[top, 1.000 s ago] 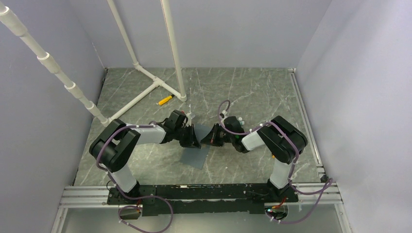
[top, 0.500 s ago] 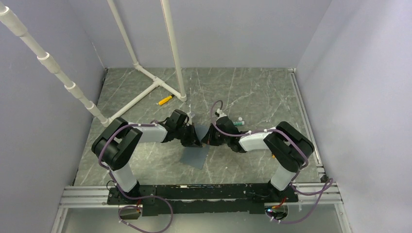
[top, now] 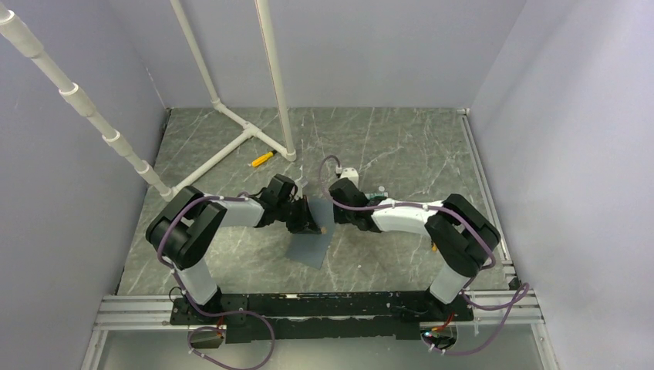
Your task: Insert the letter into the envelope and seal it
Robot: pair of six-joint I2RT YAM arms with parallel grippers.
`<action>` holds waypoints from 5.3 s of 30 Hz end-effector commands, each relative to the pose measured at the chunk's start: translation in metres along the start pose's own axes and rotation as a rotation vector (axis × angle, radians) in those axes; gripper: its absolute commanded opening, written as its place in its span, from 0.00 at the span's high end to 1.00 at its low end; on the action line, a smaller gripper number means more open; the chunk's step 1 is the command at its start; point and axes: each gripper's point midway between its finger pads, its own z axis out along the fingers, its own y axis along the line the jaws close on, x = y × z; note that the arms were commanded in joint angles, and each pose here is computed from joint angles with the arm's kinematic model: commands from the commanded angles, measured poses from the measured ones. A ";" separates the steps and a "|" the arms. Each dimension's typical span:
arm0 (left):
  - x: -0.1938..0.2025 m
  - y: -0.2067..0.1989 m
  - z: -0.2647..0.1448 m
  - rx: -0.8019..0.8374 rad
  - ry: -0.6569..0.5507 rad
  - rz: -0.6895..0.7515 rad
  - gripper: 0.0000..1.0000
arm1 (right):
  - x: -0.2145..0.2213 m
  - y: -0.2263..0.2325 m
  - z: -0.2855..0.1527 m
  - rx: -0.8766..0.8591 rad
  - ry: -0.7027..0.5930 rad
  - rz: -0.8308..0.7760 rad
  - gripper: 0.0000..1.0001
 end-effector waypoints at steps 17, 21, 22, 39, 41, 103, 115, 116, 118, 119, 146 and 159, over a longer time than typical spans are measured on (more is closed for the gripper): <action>0.014 0.016 -0.014 -0.055 0.055 -0.003 0.97 | 0.008 0.046 -0.027 -0.026 0.035 -0.152 0.93; 0.022 0.018 -0.011 -0.022 0.079 -0.031 0.98 | 0.021 0.053 -0.015 -0.048 0.068 -0.190 0.92; 0.023 0.021 -0.010 -0.027 0.079 -0.037 0.98 | 0.023 0.055 -0.014 -0.055 0.072 -0.202 0.91; 0.012 -0.014 -0.045 0.108 0.029 -0.056 0.98 | 0.062 0.066 -0.002 -0.067 0.130 -0.356 0.87; 0.008 -0.015 -0.058 0.070 -0.002 -0.034 0.97 | 0.068 0.064 -0.002 -0.068 0.139 -0.357 0.87; 0.027 0.080 -0.030 -0.282 -0.006 -0.150 0.98 | 0.150 0.067 -0.047 -0.125 0.387 -0.471 0.92; 0.035 0.095 -0.032 -0.317 -0.019 -0.177 0.98 | 0.155 0.087 -0.047 -0.078 0.354 -0.587 0.88; 0.035 0.097 -0.032 -0.317 -0.020 -0.184 0.98 | 0.156 0.090 -0.048 -0.090 0.349 -0.591 0.87; 0.037 0.099 -0.032 -0.311 -0.020 -0.197 0.98 | 0.158 0.097 -0.050 -0.122 0.343 -0.600 0.86; 0.037 0.100 -0.031 -0.303 -0.024 -0.203 0.98 | 0.159 0.100 -0.051 -0.135 0.341 -0.601 0.85; 0.043 0.112 -0.029 -0.237 -0.028 -0.306 0.98 | 0.166 0.156 -0.058 -0.465 0.249 -0.573 0.79; -0.017 0.032 -0.050 -0.024 -0.096 -0.124 0.86 | 0.066 0.086 -0.096 -0.186 0.030 -0.275 0.60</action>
